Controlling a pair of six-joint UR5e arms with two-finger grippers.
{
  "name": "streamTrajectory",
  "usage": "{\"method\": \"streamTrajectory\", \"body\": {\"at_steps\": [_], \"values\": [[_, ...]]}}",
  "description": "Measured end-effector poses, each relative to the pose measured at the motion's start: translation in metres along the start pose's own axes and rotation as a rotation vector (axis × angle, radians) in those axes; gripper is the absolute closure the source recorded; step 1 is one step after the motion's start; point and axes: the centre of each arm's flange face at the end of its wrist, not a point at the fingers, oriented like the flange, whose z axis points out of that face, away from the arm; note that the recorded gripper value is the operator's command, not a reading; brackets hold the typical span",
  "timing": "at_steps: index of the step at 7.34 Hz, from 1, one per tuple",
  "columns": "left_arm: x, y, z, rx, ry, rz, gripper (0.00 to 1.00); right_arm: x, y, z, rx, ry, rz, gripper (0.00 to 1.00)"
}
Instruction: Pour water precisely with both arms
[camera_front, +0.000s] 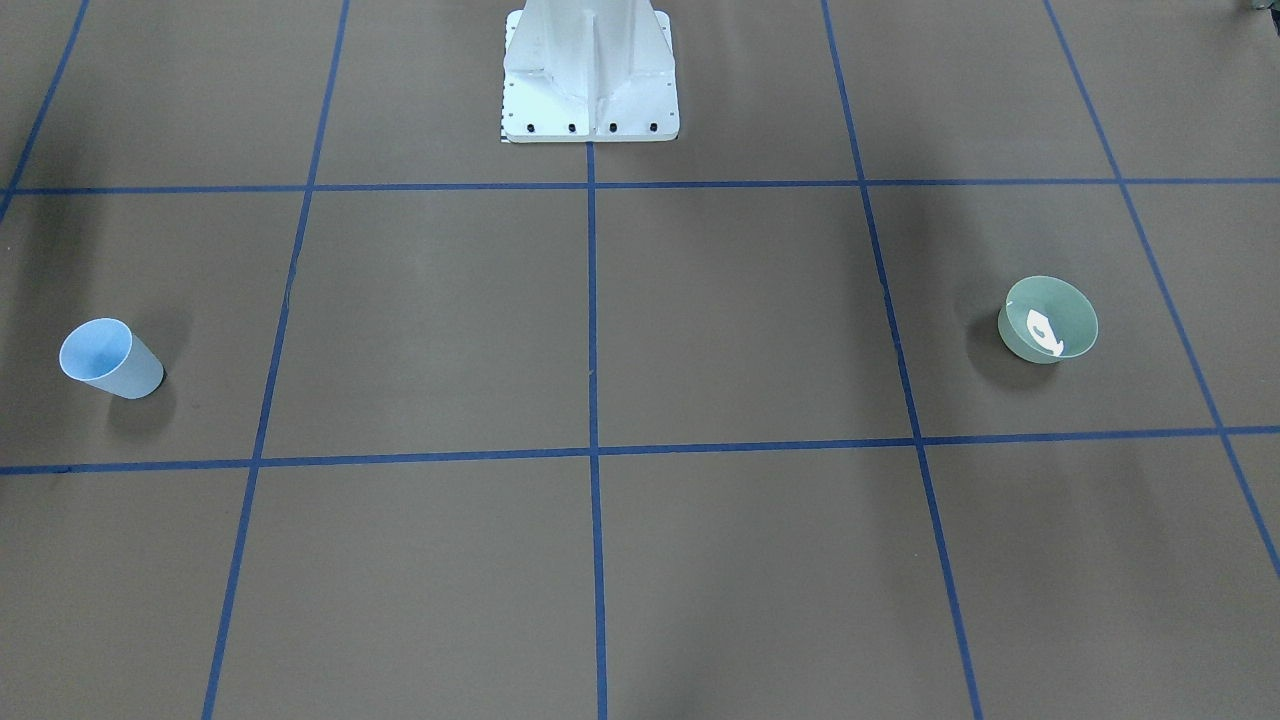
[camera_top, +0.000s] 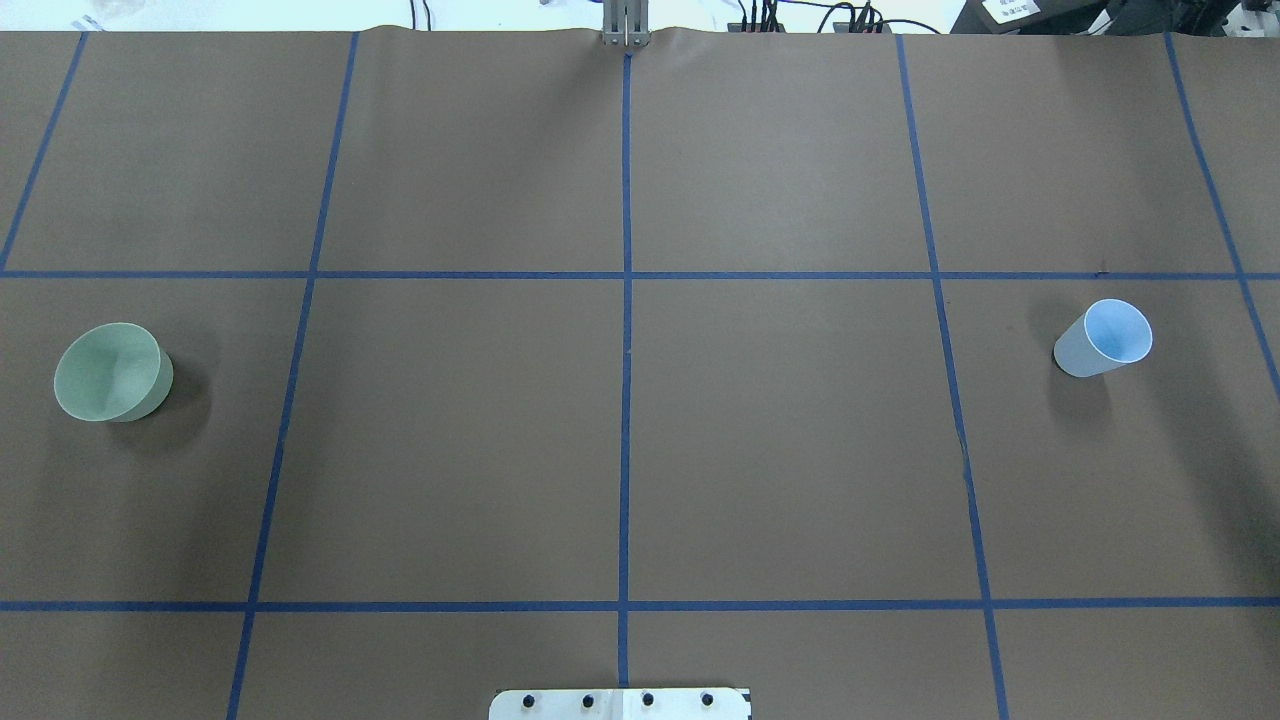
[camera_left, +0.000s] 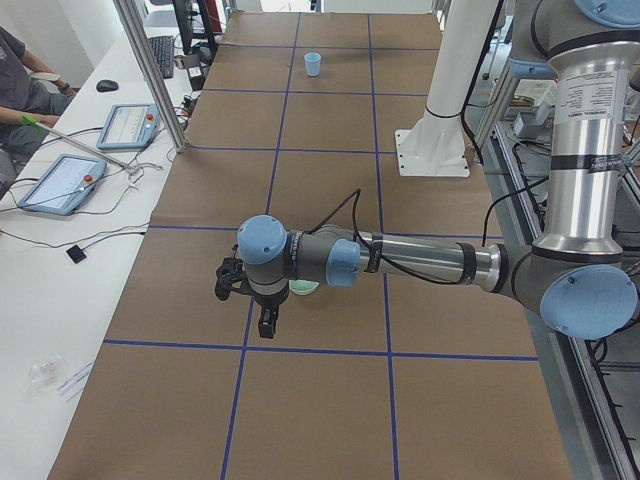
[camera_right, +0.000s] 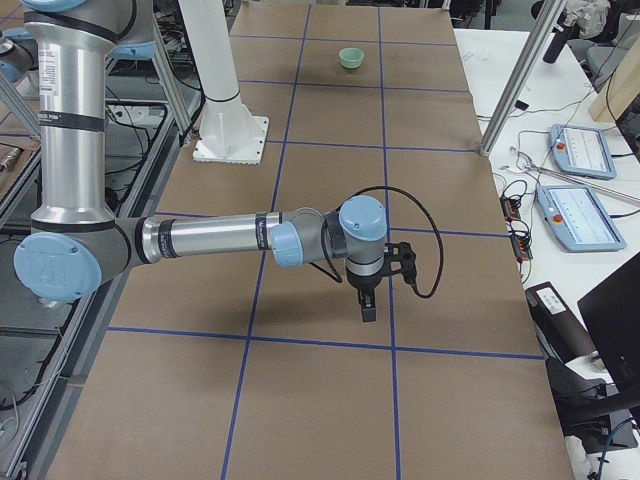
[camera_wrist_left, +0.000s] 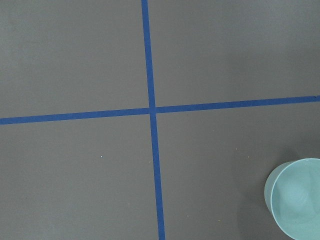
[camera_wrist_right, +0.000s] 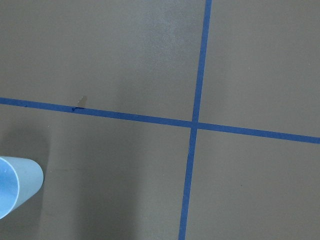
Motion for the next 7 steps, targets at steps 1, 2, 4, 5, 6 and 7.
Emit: {"method": "streamTrajectory", "body": {"at_steps": [1, 2, 4, 5, 6, 7], "values": [[-0.0003, 0.0004, 0.0001, 0.0, 0.0, 0.0, 0.0, -0.0002, 0.0001, 0.0004, -0.001, -0.004, 0.001, 0.0], [-0.0007, 0.0009, 0.0005, -0.001, 0.001, 0.0, 0.0, -0.0003, 0.0001, 0.0009, -0.003, -0.007, 0.001, 0.0], [-0.0009, 0.0016, 0.0014, -0.002, 0.001, 0.0, 0.0, -0.0006, 0.0001, 0.0013, -0.004, -0.013, 0.002, 0.0], [-0.0006, 0.0013, 0.0012, -0.001, 0.001, 0.001, 0.0, -0.0003, 0.0006, 0.0017, -0.006, -0.014, 0.003, 0.0], [0.0007, 0.0, 0.0001, 0.001, 0.001, 0.004, 0.0, 0.0001, 0.0017, 0.0018, -0.006, -0.016, 0.004, 0.0], [0.0026, -0.0019, -0.0015, 0.005, 0.002, 0.008, 0.0, 0.0007, 0.0028, 0.0022, -0.008, -0.017, 0.006, 0.0]]}}
